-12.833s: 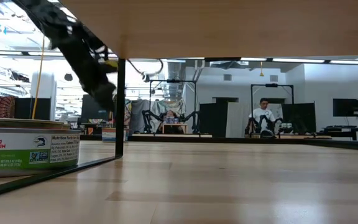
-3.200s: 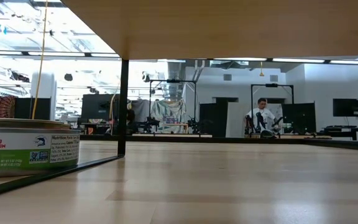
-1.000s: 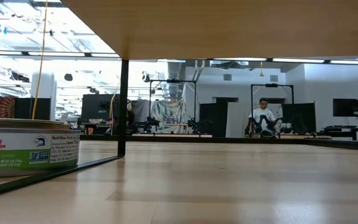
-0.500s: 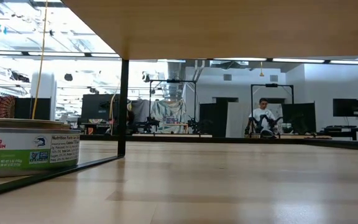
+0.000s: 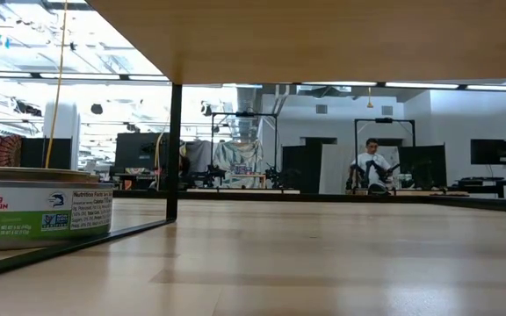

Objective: Stack canned seafood by type on shelf
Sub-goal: Stack the blue-pink tuna can on the top of the blue-pink tuna cans on the shelf

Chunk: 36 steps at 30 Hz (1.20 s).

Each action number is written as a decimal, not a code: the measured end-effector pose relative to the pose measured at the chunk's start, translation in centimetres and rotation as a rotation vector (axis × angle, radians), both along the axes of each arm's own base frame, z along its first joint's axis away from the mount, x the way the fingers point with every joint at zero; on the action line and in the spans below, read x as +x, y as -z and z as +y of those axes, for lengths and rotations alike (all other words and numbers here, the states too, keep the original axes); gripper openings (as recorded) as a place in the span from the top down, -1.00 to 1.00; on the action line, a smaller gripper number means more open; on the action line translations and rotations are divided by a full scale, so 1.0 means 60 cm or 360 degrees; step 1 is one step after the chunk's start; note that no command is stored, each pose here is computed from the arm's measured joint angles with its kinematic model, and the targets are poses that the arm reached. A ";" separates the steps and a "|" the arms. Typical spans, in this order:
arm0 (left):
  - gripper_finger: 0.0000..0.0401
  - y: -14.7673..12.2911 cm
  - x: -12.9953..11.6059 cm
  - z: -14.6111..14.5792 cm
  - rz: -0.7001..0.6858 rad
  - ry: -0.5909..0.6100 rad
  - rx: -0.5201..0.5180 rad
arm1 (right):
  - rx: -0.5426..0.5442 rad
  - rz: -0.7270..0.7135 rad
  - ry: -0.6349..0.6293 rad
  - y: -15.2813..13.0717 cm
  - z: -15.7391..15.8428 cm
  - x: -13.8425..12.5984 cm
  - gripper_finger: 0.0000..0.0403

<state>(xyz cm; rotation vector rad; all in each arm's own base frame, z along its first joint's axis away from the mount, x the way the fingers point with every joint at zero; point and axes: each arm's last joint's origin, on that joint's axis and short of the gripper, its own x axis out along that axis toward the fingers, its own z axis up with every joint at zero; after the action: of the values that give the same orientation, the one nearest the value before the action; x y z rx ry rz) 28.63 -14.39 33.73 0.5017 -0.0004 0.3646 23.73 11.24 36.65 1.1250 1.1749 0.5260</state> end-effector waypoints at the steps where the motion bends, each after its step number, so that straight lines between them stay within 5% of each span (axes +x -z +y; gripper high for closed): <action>1: -0.41 0.000 0.000 0.000 0.0000 0.0001 -0.0005 | -0.0001 0.0019 0.0009 0.001 -0.002 0.000 -0.20; 36: -0.41 0.011 0.011 0.019 0.0084 -0.0055 -0.0006 | 0.0128 0.0310 0.0103 -0.004 -0.027 -0.013 -0.35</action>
<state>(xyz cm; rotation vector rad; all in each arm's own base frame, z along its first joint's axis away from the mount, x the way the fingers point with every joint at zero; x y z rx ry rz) 29.26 -13.24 33.05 0.5083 0.0599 0.3850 22.94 9.64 36.87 1.3016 1.2892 0.4242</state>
